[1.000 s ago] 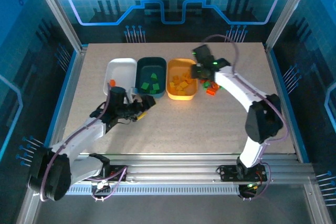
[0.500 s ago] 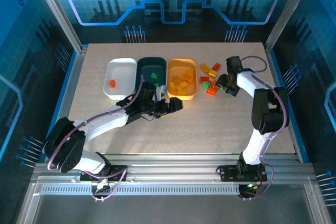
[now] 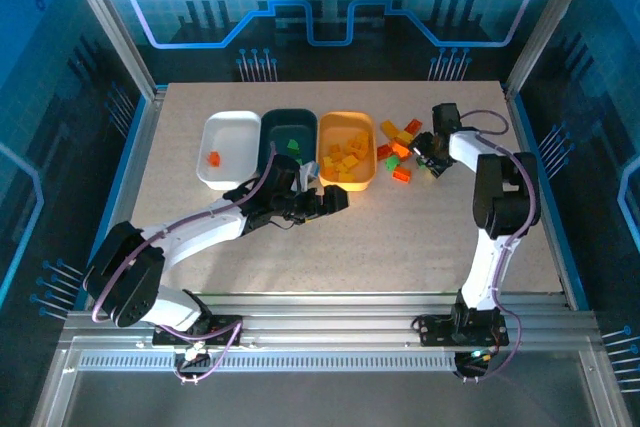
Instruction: Sort the legos into containers by color
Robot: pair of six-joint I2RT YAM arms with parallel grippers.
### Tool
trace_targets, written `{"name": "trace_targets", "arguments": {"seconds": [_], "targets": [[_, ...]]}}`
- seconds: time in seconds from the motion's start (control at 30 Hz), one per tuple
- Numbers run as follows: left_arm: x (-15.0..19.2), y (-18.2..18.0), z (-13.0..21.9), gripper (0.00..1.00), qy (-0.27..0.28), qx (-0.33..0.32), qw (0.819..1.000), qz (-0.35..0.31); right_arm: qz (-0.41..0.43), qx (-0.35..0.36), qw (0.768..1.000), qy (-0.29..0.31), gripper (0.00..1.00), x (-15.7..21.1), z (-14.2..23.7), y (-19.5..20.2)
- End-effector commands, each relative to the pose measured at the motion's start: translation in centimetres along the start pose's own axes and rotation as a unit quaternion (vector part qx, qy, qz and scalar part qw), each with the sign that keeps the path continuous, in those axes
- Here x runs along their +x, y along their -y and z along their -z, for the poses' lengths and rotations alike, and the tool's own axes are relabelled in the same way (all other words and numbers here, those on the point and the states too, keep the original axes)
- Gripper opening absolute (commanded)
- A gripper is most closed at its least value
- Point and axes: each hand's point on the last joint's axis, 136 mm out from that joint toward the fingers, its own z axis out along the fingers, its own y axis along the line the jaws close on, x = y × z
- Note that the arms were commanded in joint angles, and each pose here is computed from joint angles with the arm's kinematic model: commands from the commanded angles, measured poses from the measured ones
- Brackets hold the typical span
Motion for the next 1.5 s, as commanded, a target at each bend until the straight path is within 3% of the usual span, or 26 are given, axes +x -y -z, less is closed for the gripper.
{"name": "trace_targets", "arguments": {"seconds": [0.0,0.27,0.67,0.77,0.83,0.97,1.1,1.23,1.37,1.47], "targets": [[-0.4,0.7,0.1,0.99,0.003,-0.002,1.000,-0.021,-0.014,0.011,1.000,0.012,0.71,-1.7,-0.6,0.3],[-0.6,0.9,0.0,0.99,0.002,-0.002,1.000,-0.024,0.030,0.047,0.998,0.015,0.63,-2.4,-0.4,0.9],[-0.2,0.6,0.4,0.99,0.005,-0.005,1.000,-0.024,0.125,0.096,0.987,-0.033,0.62,0.0,-2.1,1.4],[-0.2,0.3,0.7,0.99,0.008,-0.009,1.000,-0.024,0.131,0.095,0.986,-0.045,0.52,0.4,-2.6,1.4],[-0.3,0.1,1.0,0.99,0.012,-0.011,1.000,-0.022,0.132,0.097,0.986,-0.034,0.38,0.2,-2.2,1.4],[-0.9,-0.5,2.2,0.99,0.028,-0.014,0.999,-0.016,0.147,0.100,0.984,-0.007,0.28,-0.1,-0.5,0.8],[-2.8,-2.5,4.7,0.99,0.064,-0.031,0.997,0.011,0.173,0.090,0.980,0.036,0.25,-0.5,2.9,-0.9],[-5.5,-6.4,9.6,0.99,0.139,-0.056,0.985,0.082,0.216,0.068,0.970,0.083,0.25,0.5,7.6,-4.2],[-7.0,-10.5,14.9,0.99,0.225,-0.085,0.959,0.151,0.287,0.008,0.953,0.098,0.26,5.3,10.9,-9.5],[-7.1,-13.7,18.3,0.99,0.270,-0.111,0.933,0.210,0.354,-0.059,0.930,0.074,0.26,11.5,11.4,-15.0]]}}
